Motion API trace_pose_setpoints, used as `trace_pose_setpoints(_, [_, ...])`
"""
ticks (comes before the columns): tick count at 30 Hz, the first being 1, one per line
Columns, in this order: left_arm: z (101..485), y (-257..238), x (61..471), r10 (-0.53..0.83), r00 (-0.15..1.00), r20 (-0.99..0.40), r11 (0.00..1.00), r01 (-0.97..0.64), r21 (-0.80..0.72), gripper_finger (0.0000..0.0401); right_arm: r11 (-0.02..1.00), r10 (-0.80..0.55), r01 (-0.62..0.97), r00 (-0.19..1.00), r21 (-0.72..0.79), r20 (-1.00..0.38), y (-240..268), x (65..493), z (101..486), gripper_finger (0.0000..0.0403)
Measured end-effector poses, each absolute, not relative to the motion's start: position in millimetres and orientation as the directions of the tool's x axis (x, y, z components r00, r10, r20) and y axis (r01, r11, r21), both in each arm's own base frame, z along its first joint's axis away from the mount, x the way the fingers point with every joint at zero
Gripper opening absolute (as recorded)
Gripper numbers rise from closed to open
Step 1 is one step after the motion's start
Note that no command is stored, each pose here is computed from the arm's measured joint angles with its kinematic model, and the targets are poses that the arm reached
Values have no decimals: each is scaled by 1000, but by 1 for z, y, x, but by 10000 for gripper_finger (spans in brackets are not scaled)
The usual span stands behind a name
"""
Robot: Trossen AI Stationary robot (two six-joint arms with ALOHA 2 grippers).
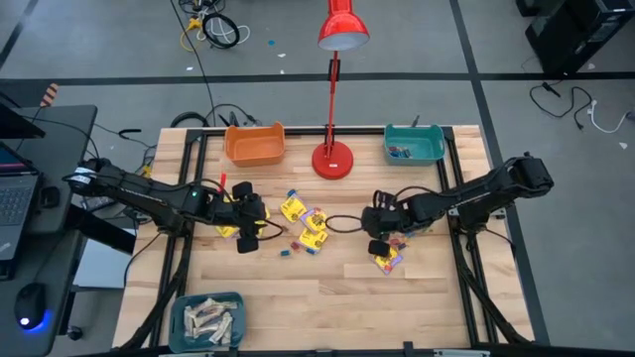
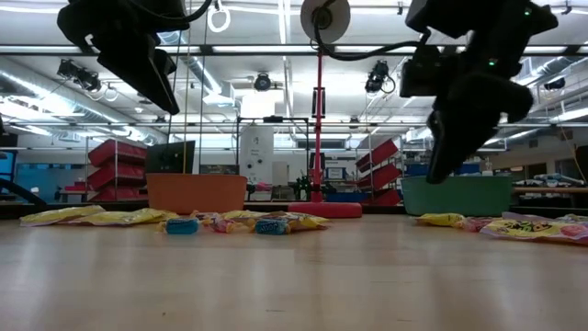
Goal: Sort candy
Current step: Put the small red candy into the green bin
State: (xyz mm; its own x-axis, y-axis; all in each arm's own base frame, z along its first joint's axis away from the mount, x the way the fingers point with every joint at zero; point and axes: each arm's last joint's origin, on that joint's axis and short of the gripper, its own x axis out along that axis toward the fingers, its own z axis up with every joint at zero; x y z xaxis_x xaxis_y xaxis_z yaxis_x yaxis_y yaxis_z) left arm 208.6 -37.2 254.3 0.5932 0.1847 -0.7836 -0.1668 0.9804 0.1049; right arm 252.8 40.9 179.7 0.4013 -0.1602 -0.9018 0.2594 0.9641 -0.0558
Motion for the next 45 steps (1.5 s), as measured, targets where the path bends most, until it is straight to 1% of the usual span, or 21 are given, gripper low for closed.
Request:
trace_pose_setpoints(5, [254, -37, 209, 188, 594, -782, 980, -169, 107, 168, 966, -132, 256, 358, -39, -924, 53, 246, 178, 111])
trace_pose_setpoints(14, [254, -37, 209, 192, 594, -781, 979, -171, 110, 168, 980, -102, 198, 357, -32, -928, 71, 241, 176, 114])
trace_pose_setpoints(18, [254, -37, 209, 191, 595, -781, 979, -171, 110, 168, 985, -122, 155, 343, -72, -931, 77, 240, 171, 115])
trace_pose_setpoints(22, [254, -37, 209, 192, 597, -779, 979, -171, 110, 168, 981, -161, 153, 325, -116, -932, 78, 240, 167, 114])
trace_pose_setpoints(28, [254, -37, 210, 195, 603, -774, 979, -171, 113, 168, 980, -172, 150, 307, -130, -936, 78, 241, 162, 115])
trace_pose_setpoints(40, [255, -38, 210, 193, 608, -770, 980, -165, 115, 168, 980, -179, 132, 229, -152, -957, 81, 245, 142, 112])
trace_pose_setpoints(45, [255, -38, 210, 192, 610, -769, 980, -166, 114, 168, 979, -179, 131, 223, -153, -958, 81, 245, 141, 106])
